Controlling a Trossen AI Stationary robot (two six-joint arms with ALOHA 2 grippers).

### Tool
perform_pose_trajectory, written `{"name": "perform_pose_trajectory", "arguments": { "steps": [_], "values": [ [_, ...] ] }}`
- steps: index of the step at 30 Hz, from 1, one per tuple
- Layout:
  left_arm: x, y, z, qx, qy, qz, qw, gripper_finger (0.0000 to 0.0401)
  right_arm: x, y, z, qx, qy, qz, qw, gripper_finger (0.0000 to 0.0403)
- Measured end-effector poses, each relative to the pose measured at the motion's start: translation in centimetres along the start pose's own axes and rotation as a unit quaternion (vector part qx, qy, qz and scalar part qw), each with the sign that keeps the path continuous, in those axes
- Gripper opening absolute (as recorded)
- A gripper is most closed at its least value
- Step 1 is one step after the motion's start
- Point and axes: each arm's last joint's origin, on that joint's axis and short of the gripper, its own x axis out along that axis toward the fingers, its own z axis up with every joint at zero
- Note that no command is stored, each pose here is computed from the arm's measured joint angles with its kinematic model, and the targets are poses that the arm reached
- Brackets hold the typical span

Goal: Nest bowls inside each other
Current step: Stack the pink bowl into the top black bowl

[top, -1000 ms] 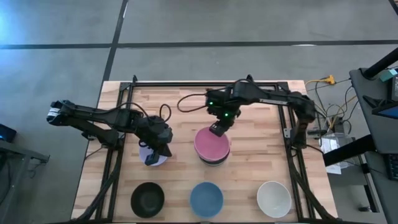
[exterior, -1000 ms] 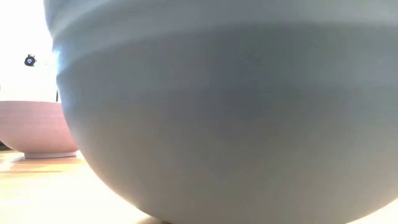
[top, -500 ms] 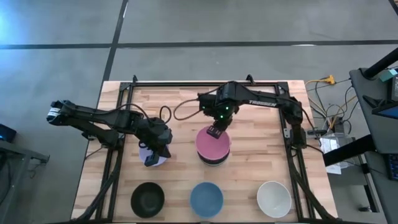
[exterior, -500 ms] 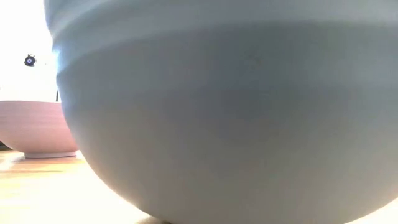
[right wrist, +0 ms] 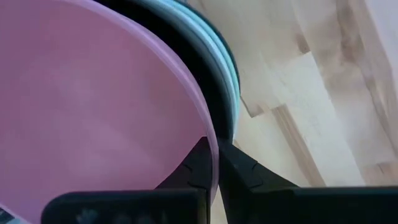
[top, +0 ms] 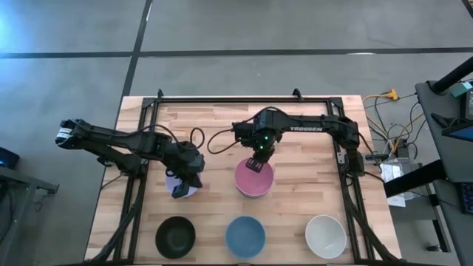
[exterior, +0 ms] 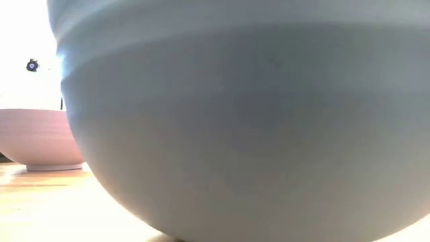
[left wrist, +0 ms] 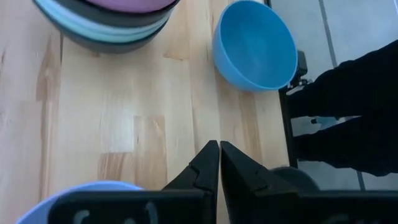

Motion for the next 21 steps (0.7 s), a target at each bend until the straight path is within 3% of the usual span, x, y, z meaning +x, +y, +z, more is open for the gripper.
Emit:
{"name": "perform_pose_trajectory", "arguments": {
  "steps": [8,15,21],
  "values": [
    [0.3,0.2,-0.3,-0.014,0.006,0.002,1.000,0.0000,1.6,0.4,-0.3,-0.009,0.012,-0.003,1.000,0.0013],
    [0.3,0.2,-0.3,-0.014,0.005,0.002,1.000,0.0000,0.9,1.1,0.0,-0.035,-0.017,0.007,0.999,0.0015],
    [0.3,0.1,-0.2,-0.013,0.003,0.001,1.000,0.0000,-0.4,1.5,0.2,-0.051,-0.045,0.015,0.998,0.0055]
  ]
}}
